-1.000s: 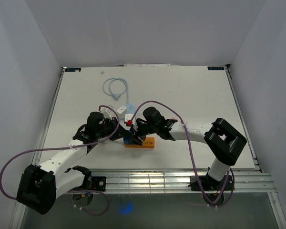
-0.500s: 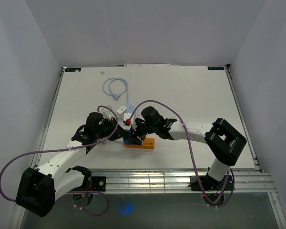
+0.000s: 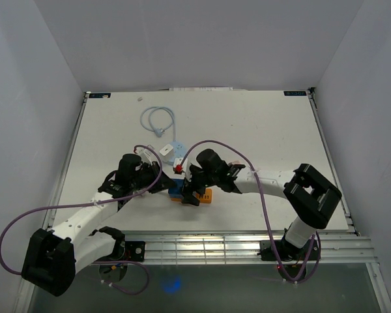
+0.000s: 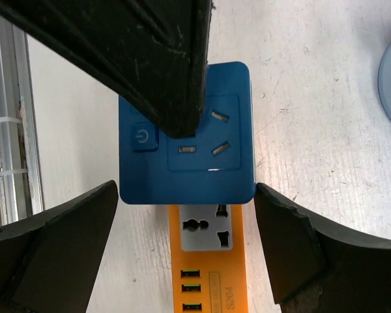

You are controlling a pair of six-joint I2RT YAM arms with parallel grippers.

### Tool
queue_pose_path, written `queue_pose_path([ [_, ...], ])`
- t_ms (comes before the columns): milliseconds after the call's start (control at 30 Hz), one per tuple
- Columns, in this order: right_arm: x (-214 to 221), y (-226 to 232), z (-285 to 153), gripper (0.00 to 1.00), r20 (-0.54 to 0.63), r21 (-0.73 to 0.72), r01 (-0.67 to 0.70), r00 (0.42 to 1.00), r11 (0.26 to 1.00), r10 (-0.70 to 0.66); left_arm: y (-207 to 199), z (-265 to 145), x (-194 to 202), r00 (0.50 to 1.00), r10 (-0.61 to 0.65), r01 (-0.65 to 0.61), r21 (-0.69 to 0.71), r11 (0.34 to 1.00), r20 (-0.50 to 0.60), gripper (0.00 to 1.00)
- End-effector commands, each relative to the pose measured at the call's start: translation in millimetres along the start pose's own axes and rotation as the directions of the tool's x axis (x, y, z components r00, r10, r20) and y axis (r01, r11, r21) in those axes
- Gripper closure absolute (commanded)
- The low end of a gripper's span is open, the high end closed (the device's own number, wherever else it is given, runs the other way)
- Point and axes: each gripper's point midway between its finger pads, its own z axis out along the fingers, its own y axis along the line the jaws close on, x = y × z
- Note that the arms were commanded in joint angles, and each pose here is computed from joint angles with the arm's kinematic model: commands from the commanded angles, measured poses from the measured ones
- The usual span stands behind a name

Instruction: Insert the plug

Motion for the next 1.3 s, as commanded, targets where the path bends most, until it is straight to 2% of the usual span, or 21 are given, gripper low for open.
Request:
queue_pose_path([
  [0, -17.2, 2.8, -12.5, 0.11, 0.058, 0.010, 0.013, 0.998, 1.000, -0.013, 23.9, -0.2, 10.5, 0.999, -0.008, 0.005, -0.101, 0.995, -0.031, 0.81],
  [67, -21.4, 3.0, -17.5, 0.11, 0.070, 0.018, 0.015, 0.997, 1.000, -0.017, 22.5, -1.3, 9.0, 1.000, -0.006, 0.003, -0.101, 0.995, -0.026, 0.81],
  [167, -30.6, 3.3, -25.8, 0.01, 0.091, 0.031, 0.018, 0.996, 0.999, -0.020, 16.6, -5.1, 3.0, 1.000, 0.011, -0.013, -0.101, 0.995, -0.015, 0.79],
  [200, -32.1, 2.9, -28.6, 0.06, 0.093, 0.036, 0.019, 0.995, 0.999, -0.022, 11.7, -7.6, -0.3, 1.000, 0.017, -0.018, -0.098, 0.995, -0.011, 0.78],
  [267, -33.5, 3.6, -34.9, 0.08, 0.095, 0.051, 0.024, 0.995, 0.998, -0.029, 6.5, -10.4, -4.9, 0.999, 0.032, -0.032, -0.094, 0.995, -0.004, 0.77],
  [367, -38.7, 4.3, -42.1, 0.19, 0.108, 0.063, 0.042, 0.993, 0.997, -0.048, -3.3, -16.1, -11.3, 0.999, 0.042, -0.042, -0.084, 0.996, 0.006, 0.75],
  [400, -40.6, 4.0, -43.9, 0.26, 0.112, 0.066, 0.043, 0.992, 0.997, -0.050, -6.0, -18.0, -11.7, 0.999, 0.043, -0.043, -0.082, 0.996, 0.003, 0.75],
  [567, -54.9, 6.7, -47.9, 0.39, 0.131, 0.046, 0.060, 0.989, 0.997, -0.065, -34.1, -31.3, -26.2, 0.998, 0.064, -0.063, -0.033, 0.997, 0.030, 0.72],
  [600, -60.6, 5.6, -48.2, 0.50, 0.135, 0.046, 0.062, 0.989, 0.997, -0.067, -35.5, -33.4, -27.8, 0.997, 0.065, -0.063, -0.036, 0.997, 0.034, 0.72],
  [700, -61.9, 4.4, -41.8, 0.65, 0.122, 0.028, 0.052, 0.991, 0.998, -0.055, -41.9, -39.0, -34.8, 0.996, 0.073, -0.070, -0.041, 0.997, 0.056, 0.71],
  [800, -63.5, 0.9, -33.5, 0.71, 0.114, 0.019, 0.037, 0.993, 0.999, -0.039, -35.9, -38.8, -34.6, 0.996, 0.068, -0.063, -0.072, 0.995, 0.055, 0.71],
  [1033, -67.2, -7.8, -20.2, 0.75, 0.118, 0.026, 0.022, 0.993, 0.999, -0.025, -12.4, -34.6, -28.1, 0.998, 0.012, -0.005, -0.130, 0.991, 0.054, 0.71],
  [1133, -85.8, -9.8, -27.7, 0.77, 0.149, 0.041, 0.036, 0.988, 0.999, -0.042, -5.2, -37.0, -29.8, 0.997, -0.008, 0.018, -0.136, 0.991, 0.077, 0.71],
  [1267, -134.2, -11.5, -52.9, 0.77, 0.221, 0.074, 0.075, 0.971, 0.994, -0.089, 9.2, -37.9, -27.6, 0.996, -0.044, 0.055, -0.150, 0.987, 0.076, 0.71],
])
